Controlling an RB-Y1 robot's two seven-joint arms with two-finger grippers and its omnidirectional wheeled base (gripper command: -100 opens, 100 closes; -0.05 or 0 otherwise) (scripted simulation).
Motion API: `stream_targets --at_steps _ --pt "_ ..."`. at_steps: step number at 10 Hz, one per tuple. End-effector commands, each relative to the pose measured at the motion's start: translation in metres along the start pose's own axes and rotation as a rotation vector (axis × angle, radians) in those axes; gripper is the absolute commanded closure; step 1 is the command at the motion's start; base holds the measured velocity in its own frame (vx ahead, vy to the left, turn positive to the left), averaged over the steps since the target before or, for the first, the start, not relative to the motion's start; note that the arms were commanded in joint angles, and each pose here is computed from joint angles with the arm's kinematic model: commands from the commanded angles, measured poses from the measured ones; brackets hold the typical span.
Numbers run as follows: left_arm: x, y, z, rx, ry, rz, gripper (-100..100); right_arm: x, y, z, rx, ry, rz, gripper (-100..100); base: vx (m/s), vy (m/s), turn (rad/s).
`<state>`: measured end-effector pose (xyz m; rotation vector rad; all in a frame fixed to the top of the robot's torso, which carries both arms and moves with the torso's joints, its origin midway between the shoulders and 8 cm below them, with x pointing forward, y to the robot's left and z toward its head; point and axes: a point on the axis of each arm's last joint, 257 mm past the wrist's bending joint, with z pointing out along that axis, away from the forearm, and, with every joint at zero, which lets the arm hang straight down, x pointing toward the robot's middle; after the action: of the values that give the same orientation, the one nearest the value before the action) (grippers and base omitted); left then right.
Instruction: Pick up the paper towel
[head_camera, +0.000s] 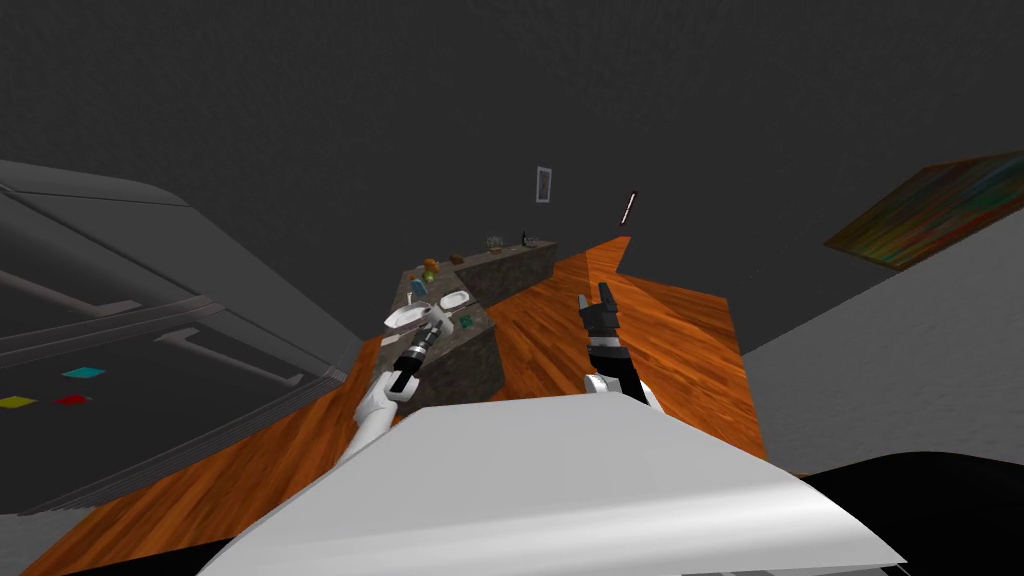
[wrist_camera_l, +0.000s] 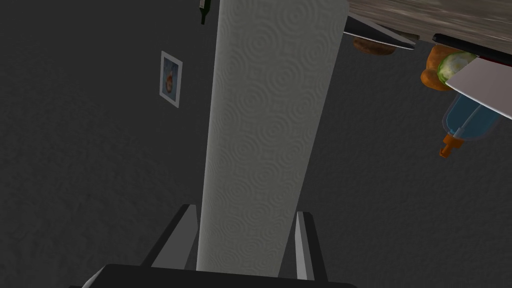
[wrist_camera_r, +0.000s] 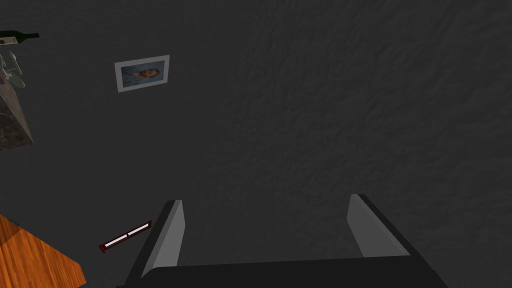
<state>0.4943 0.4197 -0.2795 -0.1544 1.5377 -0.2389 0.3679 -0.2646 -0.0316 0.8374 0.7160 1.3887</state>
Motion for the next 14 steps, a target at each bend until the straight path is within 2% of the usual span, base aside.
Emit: stream_targets --at_steps 1,2,3,5,6,7,8,9,10,11,12,13,14 --pt "0.001 0.002 -0.015 -0.004 0.005 0.0 100 0.0 0.0 0.0 0.0 0.0 0.0 0 0.088 -0.007 -0.006" --pt "-0.005 -0.001 -0.017 0.004 -0.007 0.01 100 0.0 0.0 0.0 0.0 0.0 0.0 0 0.043 -0.006 0.006" --pt "-0.001 0.001 -0.031 -0.007 0.001 -0.006 100 0.0 0.0 0.0 0.0 0.0 0.0 0 0.081 -0.002 -0.009" --pt "-0.009 -0.001 -0.041 0.0 -0.007 0.015 100 0.0 0.0 0.0 0.0 0.0 0.0 0 0.06 -0.002 0.001" --pt "-0.005 0.002 -0.056 -0.013 0.004 0.001 100 0.0 0.0 0.0 0.0 0.0 0.0 0 0.078 0.008 -0.013" --pt "-0.004 0.003 -0.065 -0.017 0.011 0.01 100 0.0 0.0 0.0 0.0 0.0 0.0 0 0.077 0.004 0.0" --pt "-0.013 -0.002 -0.066 -0.006 -0.004 0.024 100 0.0 0.0 0.0 0.0 0.0 0.0 0 0.036 -0.004 0.004" --pt "-0.008 0.002 -0.082 -0.024 0.012 0.009 100 0.0 0.0 0.0 0.0 0.0 0.0 0 0.082 -0.004 -0.009" --pt "-0.012 0.001 -0.09 -0.023 0.013 0.023 100 0.0 0.0 0.0 0.0 0.0 0.0 0 0.085 -0.002 -0.004" --pt "-0.019 -0.003 -0.09 -0.013 0.002 0.035 100 0.0 0.0 0.0 0.0 0.0 0.0 0 0.038 -0.003 0.007" --pt "-0.013 0.003 -0.106 -0.036 0.023 0.02 100 0.0 0.0 0.0 0.0 0.0 0.0 0 0.077 -0.002 -0.014" --pt "-0.014 0.003 -0.114 -0.038 0.028 0.03 100 0.0 0.0 0.0 0.0 0.0 0.0 0 0.086 -0.008 0.002" --pt "-0.023 -0.003 -0.116 -0.026 0.016 0.046 100 0.0 0.0 0.0 0.0 0.0 0.0 0 0.04 -0.005 0.006"
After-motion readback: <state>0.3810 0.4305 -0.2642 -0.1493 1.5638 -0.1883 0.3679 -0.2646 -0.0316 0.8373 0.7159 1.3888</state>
